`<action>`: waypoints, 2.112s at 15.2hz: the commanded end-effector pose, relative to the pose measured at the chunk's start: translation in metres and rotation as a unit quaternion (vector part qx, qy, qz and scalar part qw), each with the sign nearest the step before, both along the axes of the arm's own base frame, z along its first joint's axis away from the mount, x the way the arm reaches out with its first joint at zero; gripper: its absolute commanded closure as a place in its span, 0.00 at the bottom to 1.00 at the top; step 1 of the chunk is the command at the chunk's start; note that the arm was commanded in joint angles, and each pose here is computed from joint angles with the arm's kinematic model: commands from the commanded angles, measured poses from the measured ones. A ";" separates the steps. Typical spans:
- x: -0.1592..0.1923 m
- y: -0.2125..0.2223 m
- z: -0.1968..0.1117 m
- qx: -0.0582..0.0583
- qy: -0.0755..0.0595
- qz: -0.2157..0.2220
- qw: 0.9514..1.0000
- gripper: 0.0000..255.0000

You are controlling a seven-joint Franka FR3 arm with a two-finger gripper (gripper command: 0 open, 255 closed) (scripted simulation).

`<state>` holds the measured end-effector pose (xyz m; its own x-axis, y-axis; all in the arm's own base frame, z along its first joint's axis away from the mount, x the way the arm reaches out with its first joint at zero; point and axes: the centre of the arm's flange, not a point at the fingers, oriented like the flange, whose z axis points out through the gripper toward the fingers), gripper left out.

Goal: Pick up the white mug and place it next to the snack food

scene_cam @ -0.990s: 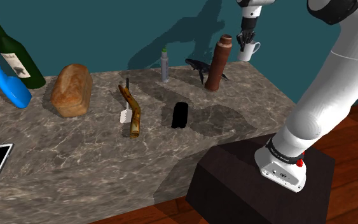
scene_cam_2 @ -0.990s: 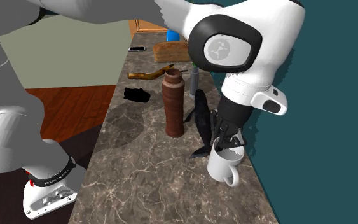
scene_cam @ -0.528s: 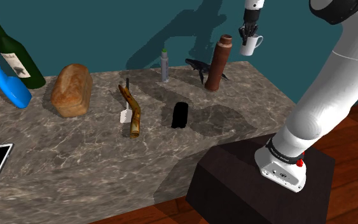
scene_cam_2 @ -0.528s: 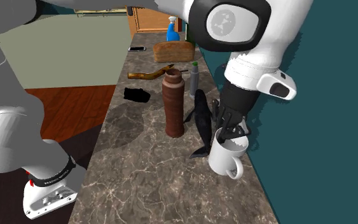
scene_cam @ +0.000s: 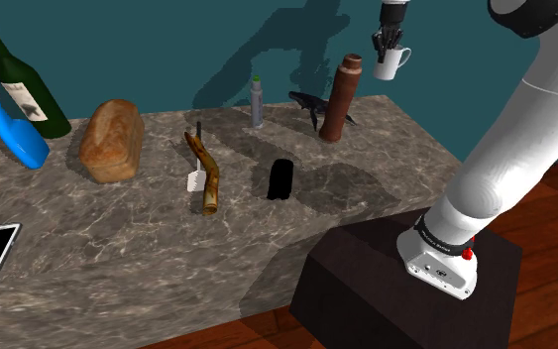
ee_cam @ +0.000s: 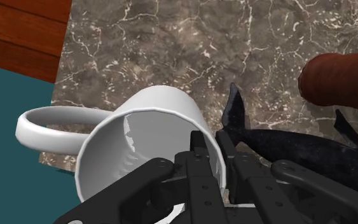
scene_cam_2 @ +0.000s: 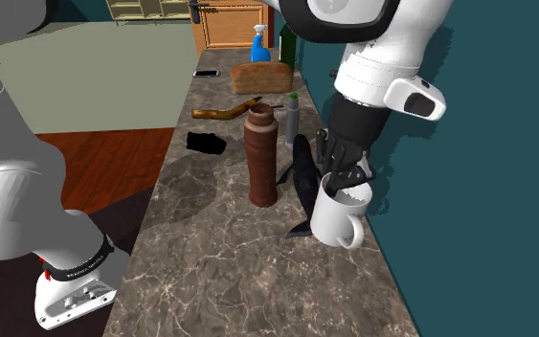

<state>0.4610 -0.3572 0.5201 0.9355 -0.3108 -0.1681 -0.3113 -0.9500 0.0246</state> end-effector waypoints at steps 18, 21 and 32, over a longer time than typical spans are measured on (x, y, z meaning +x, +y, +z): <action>0.088 0.231 0.003 0.000 0.000 0.000 1.000 1.00; 0.102 0.268 0.003 0.000 0.000 0.000 1.000 1.00; 0.153 0.404 0.003 0.000 0.000 0.000 1.000 1.00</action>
